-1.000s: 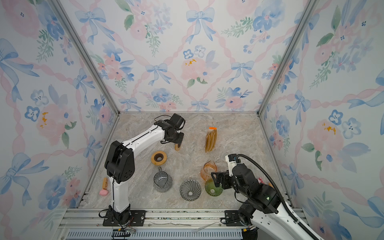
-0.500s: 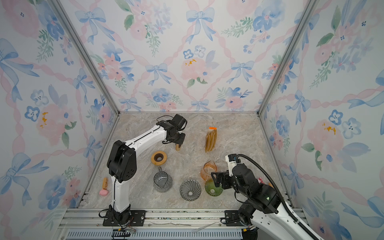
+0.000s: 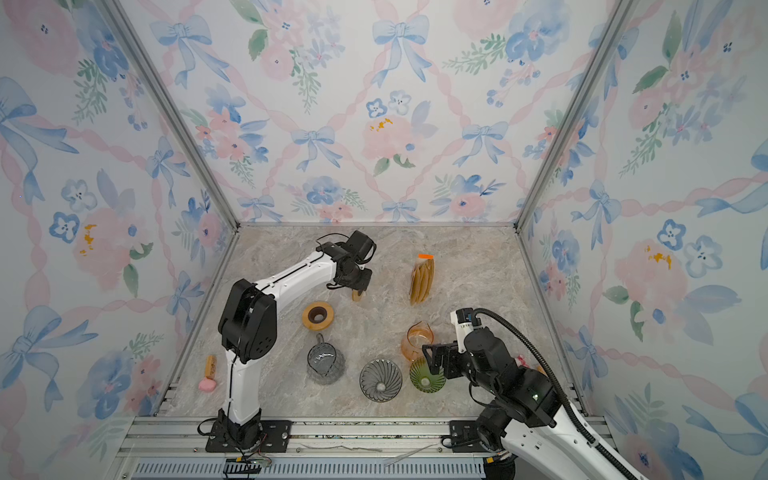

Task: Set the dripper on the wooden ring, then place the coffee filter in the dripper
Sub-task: 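Lift the wooden ring with the left gripper and carry it toward the right gripper, then close the right gripper on the ring's edge opposite the left gripper, then open the left gripper and withdraw it while right gripper holds the ring, then lower the wooden ring onto the orange pitcher's mouth with the right gripper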

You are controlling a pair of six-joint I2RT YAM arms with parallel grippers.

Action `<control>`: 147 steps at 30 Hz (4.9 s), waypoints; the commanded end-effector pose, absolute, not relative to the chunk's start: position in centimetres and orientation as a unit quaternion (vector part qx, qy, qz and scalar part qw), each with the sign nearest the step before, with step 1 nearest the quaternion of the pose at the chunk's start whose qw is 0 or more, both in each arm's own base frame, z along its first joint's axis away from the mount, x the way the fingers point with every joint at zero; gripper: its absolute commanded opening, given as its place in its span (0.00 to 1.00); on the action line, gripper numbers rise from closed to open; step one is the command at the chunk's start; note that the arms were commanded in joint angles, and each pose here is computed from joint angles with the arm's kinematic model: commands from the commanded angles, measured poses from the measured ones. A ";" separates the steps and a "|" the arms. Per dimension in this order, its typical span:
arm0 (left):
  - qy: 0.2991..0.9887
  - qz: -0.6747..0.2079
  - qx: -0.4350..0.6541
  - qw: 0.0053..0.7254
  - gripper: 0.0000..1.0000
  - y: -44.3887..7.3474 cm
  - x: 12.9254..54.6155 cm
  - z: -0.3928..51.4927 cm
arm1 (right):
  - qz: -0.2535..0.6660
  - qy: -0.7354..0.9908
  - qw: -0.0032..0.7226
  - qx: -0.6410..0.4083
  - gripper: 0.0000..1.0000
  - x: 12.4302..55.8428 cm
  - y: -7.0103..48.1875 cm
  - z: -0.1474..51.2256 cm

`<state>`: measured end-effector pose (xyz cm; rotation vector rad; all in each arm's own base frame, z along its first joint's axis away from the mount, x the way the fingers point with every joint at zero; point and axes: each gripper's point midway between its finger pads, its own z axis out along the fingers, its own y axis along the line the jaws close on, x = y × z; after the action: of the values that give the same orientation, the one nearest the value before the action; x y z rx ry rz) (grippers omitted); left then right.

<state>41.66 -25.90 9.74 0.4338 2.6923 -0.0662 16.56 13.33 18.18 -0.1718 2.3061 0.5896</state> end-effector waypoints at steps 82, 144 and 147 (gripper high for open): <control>0.685 -0.702 0.057 0.184 0.12 -33.8 23.6 30.7 | 0.671 0.677 0.301 0.029 0.32 23.2 20.5 30.4; 0.778 -0.394 0.244 0.425 0.98 -19.9 19.2 27.0 | 0.495 0.819 0.242 0.162 0.15 22.3 14.0 15.9; 0.781 -0.394 0.244 0.419 0.98 -20.1 19.4 26.6 | 0.495 0.818 0.242 0.162 0.15 22.4 14.0 15.6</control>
<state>19.19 -20.09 27.42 0.5975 1.9440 -0.9998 22.04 13.79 15.26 0.4896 2.2700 1.3523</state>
